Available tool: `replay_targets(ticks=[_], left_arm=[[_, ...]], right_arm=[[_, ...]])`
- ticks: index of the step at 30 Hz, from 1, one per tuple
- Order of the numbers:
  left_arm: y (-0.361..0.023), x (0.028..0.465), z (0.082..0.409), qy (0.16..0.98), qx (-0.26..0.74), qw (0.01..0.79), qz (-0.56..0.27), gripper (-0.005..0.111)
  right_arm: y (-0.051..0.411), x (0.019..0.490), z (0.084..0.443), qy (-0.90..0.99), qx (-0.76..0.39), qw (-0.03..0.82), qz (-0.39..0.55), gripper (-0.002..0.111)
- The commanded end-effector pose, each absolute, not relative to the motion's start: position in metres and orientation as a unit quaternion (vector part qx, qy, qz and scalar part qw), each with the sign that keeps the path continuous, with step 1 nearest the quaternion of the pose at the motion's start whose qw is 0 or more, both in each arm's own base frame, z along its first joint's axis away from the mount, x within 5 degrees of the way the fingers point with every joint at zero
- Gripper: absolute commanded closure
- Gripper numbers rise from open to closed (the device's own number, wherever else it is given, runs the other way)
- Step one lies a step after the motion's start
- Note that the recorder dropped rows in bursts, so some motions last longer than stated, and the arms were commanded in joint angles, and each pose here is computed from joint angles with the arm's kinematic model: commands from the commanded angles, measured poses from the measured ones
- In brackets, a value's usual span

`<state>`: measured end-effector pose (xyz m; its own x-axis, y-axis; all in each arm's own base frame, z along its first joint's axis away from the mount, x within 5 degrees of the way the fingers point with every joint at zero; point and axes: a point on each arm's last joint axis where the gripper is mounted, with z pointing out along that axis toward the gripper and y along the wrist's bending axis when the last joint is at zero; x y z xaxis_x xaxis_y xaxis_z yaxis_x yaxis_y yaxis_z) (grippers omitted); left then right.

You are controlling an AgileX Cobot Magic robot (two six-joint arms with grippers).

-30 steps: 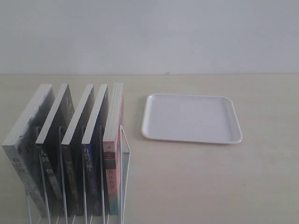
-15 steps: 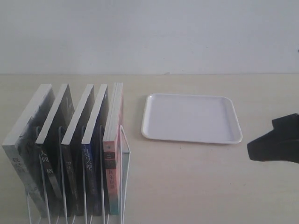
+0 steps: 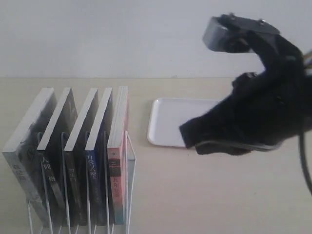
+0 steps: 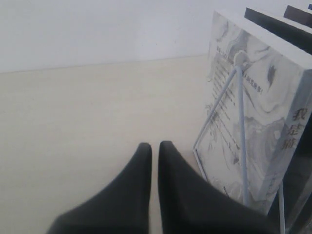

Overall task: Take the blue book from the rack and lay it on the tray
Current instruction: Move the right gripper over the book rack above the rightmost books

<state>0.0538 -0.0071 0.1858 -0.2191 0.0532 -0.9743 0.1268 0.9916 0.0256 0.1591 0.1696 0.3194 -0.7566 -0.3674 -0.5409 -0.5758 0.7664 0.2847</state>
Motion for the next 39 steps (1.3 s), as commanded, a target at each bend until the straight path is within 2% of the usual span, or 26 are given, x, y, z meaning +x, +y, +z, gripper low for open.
replay_targets(ticks=[1, 7, 15, 17, 22, 23, 30, 36, 39], left_arm=[[-0.007, 0.054, 0.185, 0.781, 0.054, 0.622, -0.031, 0.102], [-0.007, 0.054, 0.185, 0.781, 0.054, 0.622, -0.031, 0.102], [-0.007, 0.054, 0.185, 0.781, 0.054, 0.622, -0.031, 0.102], [-0.007, 0.054, 0.185, 0.781, 0.054, 0.622, -0.031, 0.102], [-0.007, 0.054, 0.185, 0.781, 0.054, 0.622, -0.031, 0.102], [-0.007, 0.054, 0.185, 0.781, 0.054, 0.622, -0.031, 0.102], [-0.007, 0.054, 0.185, 0.781, 0.054, 0.622, -0.031, 0.102], [-0.007, 0.054, 0.185, 0.781, 0.054, 0.622, -0.031, 0.102], [-0.007, 0.054, 0.185, 0.781, 0.054, 0.622, -0.031, 0.102]], right_arm=[[0.198, 0.181, 0.345, 0.918, -0.257, 0.241, 0.18, 0.108], [0.233, 0.215, 0.362, 0.93, -0.231, 0.225, 0.175, 0.108], [0.259, 0.24, 0.349, 0.938, -0.224, 0.206, 0.164, 0.108], [0.262, 0.243, 0.348, 0.938, -0.226, 0.206, 0.163, 0.102], [0.268, 0.247, 0.351, 0.938, -0.215, 0.207, 0.174, 0.065], [0.269, 0.247, 0.353, 0.938, -0.215, 0.205, 0.178, 0.062], [0.274, 0.248, 0.357, 0.953, -0.208, 0.153, 0.16, 0.063], [0.295, 0.234, 0.364, 0.939, -0.253, 0.186, 0.138, 0.063], [0.299, 0.234, 0.364, 0.941, -0.229, 0.217, 0.12, 0.062]])
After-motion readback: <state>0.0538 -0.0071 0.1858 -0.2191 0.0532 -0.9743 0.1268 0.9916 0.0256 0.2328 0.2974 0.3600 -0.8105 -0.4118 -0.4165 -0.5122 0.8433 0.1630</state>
